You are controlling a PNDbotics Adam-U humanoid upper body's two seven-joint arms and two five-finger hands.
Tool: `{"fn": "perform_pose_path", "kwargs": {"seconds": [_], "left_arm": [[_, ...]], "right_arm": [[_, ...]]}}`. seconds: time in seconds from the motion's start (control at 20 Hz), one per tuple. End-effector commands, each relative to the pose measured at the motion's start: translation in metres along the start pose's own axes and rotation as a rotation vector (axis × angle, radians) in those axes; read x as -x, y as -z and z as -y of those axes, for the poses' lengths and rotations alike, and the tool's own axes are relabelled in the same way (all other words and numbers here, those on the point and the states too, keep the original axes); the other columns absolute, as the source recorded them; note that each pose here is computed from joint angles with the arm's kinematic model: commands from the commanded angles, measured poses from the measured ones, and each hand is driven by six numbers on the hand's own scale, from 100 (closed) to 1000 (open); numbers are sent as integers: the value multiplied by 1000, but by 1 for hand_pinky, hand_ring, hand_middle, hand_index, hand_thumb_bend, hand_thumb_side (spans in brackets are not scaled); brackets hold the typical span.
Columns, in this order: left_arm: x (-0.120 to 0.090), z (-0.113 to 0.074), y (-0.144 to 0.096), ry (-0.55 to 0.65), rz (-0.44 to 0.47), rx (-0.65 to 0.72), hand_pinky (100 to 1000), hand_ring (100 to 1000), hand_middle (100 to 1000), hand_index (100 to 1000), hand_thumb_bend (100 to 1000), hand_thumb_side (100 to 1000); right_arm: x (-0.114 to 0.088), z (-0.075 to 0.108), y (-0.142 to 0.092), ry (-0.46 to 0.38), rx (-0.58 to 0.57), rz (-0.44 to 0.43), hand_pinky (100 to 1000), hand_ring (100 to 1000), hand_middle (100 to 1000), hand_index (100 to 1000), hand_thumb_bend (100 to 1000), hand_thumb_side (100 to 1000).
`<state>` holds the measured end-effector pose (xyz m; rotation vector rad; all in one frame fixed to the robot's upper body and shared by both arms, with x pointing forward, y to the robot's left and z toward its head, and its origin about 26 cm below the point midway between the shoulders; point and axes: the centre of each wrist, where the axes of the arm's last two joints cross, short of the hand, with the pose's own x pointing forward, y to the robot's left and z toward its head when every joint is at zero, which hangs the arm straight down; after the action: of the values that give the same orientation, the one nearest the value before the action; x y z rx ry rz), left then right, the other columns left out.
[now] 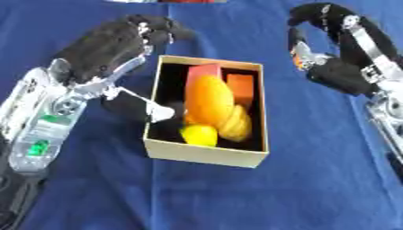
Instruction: Pick up objects on the table and place them in the box.
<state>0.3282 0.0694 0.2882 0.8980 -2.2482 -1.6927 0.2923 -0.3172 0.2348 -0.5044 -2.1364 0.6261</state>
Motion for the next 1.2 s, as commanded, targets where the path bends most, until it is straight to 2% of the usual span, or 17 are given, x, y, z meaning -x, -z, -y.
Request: {"fn": "perform_pose_path", "kwargs": {"seconds": [0.05,0.15,0.35,0.4,0.45,0.5,0.55,0.8,1.05,1.1,1.2], "left_arm": [[-3,-24,-10,7,15,-49,898,867,822,940,534,471],[-6,-32,-15,-5,28,-55,895,865,819,937,525,470],[-7,-44,-30,-32,29,-97,888,855,810,933,420,445],[-5,-47,-36,-40,14,-115,882,846,802,934,298,413],[1,-49,-43,-50,-13,-132,880,843,801,934,253,408],[6,-50,-49,-60,-40,-146,878,838,797,935,158,412],[13,-50,-56,-73,-75,-157,878,833,793,932,104,421],[50,-49,-94,-130,-279,-214,866,801,764,894,100,487],[80,-51,-135,-148,-443,-274,858,790,753,889,100,461],[89,-54,-148,-147,-468,-321,856,789,752,888,100,453],[111,-60,-195,-208,-468,-601,854,786,748,888,100,441]], "right_arm": [[-6,8,2,-38,5,22,984,907,699,804,100,447],[-6,8,2,-37,6,22,984,907,699,804,100,447],[-6,9,2,-38,11,30,984,907,700,804,100,445],[-7,10,2,-39,14,34,984,907,700,804,100,444],[-7,11,3,-39,18,40,983,907,700,804,100,443],[-7,12,3,-40,23,44,983,907,700,804,100,446],[-7,13,3,-41,30,49,982,907,700,804,100,449],[-5,15,1,-40,63,69,984,911,700,804,100,461],[-5,16,0,-34,82,82,983,910,700,804,100,467],[-5,16,0,-34,85,84,983,910,700,804,100,467],[-6,16,1,-32,88,95,982,910,699,804,100,470]]}}
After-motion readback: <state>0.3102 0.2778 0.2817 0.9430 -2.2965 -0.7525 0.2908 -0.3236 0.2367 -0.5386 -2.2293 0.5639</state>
